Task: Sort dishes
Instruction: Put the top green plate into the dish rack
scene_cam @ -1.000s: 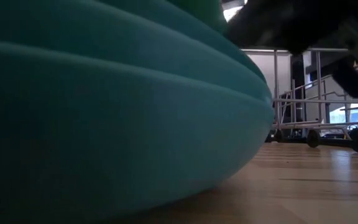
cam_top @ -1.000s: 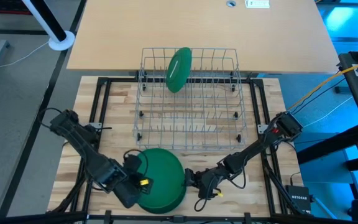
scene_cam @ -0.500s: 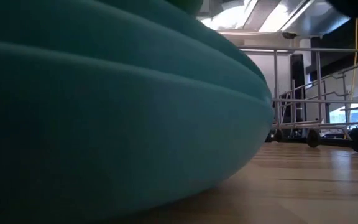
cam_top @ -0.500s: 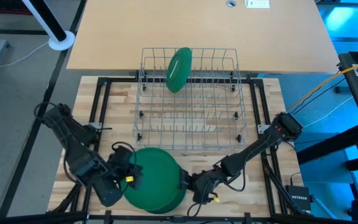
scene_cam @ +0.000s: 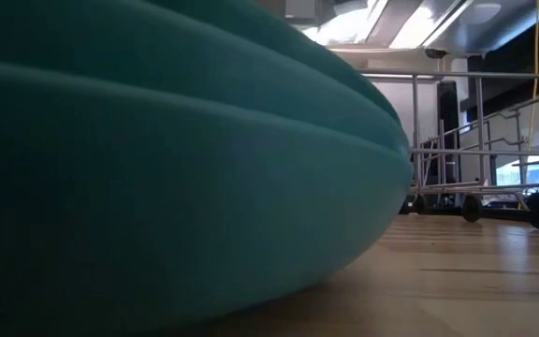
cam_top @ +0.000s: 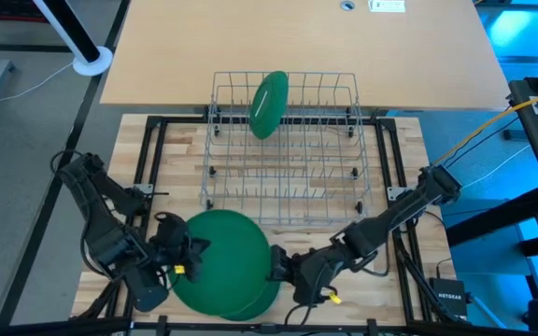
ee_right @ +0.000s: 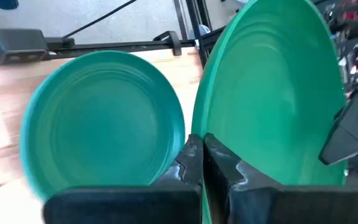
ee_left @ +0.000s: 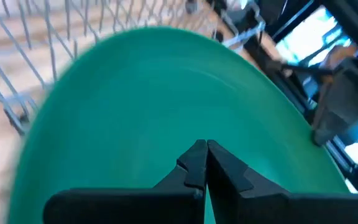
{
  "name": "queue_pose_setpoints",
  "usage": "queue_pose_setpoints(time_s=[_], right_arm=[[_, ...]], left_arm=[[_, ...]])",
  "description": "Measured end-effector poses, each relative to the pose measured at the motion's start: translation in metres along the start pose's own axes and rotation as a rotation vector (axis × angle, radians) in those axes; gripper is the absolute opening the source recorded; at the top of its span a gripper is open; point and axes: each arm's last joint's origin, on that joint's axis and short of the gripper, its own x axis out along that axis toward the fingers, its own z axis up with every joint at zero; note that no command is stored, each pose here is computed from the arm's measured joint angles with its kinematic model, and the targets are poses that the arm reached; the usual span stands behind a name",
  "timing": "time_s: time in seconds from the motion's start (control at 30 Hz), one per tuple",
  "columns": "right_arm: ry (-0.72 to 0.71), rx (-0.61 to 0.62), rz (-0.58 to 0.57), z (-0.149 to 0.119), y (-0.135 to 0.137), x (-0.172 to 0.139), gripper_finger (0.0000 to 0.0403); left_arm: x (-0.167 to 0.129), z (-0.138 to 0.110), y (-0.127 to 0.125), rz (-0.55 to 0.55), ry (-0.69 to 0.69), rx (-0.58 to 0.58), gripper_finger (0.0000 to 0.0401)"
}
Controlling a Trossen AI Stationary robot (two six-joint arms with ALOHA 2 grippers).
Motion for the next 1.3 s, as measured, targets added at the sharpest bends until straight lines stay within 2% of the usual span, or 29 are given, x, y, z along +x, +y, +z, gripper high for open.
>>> queue_pose_setpoints(time_s=[0.27,0.5,0.57,0.7,0.97,1.3], right_arm=[[0.077,0.069,0.035,0.004,-0.026,-0.041,0.0],[0.208,0.12,0.074,-0.001,-0.033,-0.063,0.0],[0.228,0.16,0.09,-0.005,-0.035,-0.069,0.0],[0.235,0.291,0.047,-0.018,-0.05,-0.094,0.0],[0.151,0.514,-0.172,-0.047,-0.085,-0.17,0.0],[-0.061,0.718,-0.61,-0.078,-0.116,-0.276,0.0001]], left_arm=[[-0.023,0.037,0.009,-0.102,-0.328,-0.002,0.0],[-0.042,0.067,0.022,-0.114,-0.601,0.038,0.0],[-0.045,0.072,0.024,-0.102,-0.638,0.067,0.0],[-0.047,0.075,0.027,-0.087,-0.655,0.106,0.0],[-0.047,0.075,0.027,-0.067,-0.658,0.165,0.0],[-0.046,0.076,0.027,-0.054,-0.661,0.188,0.0]])
